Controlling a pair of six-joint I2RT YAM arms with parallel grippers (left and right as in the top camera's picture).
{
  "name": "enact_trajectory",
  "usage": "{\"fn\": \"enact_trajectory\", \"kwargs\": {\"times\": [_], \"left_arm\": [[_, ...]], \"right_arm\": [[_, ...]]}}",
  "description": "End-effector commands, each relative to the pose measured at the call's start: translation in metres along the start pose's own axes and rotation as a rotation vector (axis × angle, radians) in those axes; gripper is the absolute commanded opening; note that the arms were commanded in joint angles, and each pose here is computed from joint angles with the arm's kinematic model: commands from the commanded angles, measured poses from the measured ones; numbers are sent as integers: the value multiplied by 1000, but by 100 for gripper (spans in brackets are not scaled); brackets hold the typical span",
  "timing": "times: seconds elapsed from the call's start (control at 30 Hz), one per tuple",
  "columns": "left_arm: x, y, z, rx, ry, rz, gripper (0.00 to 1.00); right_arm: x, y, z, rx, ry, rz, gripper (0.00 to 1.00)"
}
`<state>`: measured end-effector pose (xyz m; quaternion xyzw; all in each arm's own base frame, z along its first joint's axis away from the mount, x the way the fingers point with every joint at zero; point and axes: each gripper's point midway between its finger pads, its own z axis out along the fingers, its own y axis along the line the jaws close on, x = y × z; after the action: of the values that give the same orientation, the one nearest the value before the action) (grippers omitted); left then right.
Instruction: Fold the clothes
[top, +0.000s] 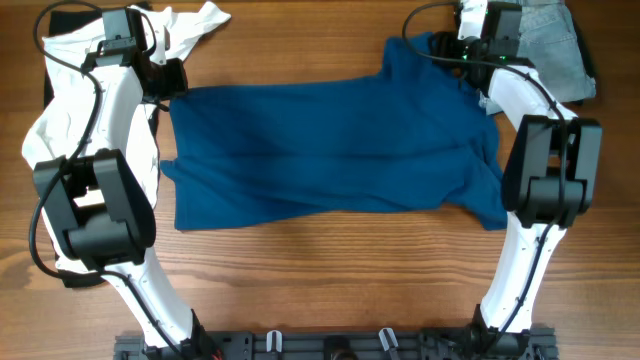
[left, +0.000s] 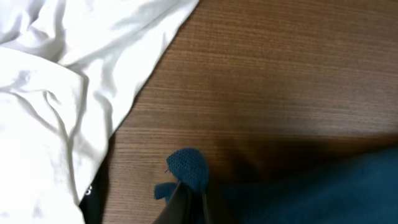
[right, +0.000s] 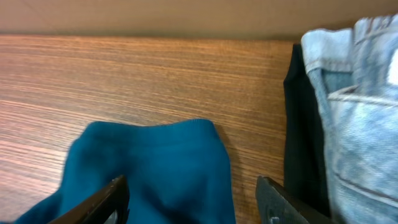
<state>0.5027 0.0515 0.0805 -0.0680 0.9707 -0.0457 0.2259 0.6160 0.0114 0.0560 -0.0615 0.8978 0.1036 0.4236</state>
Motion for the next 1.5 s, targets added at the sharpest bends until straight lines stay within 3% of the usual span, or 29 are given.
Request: {"fn": "enact_trajectory", "kwargs": {"times": [0.0,0.2,0.3,0.37,0.4,0.43,0.53,0.73,0.9,1.1,1.27,1.47], "left_arm": [[-2,7,-4,-38,-8,0,4],[-2,7,-4,-37,-8,-1,4],[-2,7,-4,-37,-8,-1,4],[-2,7,-4,-37,-8,-1,4],[-2,7,-4,-37,-8,-1,4],[-2,7,-4,-37,-8,-1,4],[-3,7,-4,-38,-11,0,4],[-10,16,-6,-90,-43,1,4],[-20,16,-19,-90,-83,2,4],[-37,10,-60,-88,-169,9,4],[-22,6,-98,-88,-137,7,4],[32,9,-105,-99,68,-13,4]], "right_arm": [[17,4,21,-16,15,38,65],[37,9,38,-30,38,36,63],[48,9,44,-36,56,47,57],[51,10,46,-37,62,47,47],[51,10,46,-36,61,46,37],[50,10,46,-36,59,45,12],[51,10,46,-37,63,47,5],[23,15,29,-47,85,42,4],[-39,25,-24,-46,66,-14,4],[-66,37,-80,-45,81,-32,4],[-50,46,-134,-48,215,18,4],[8,61,-191,-63,498,112,4]]}}
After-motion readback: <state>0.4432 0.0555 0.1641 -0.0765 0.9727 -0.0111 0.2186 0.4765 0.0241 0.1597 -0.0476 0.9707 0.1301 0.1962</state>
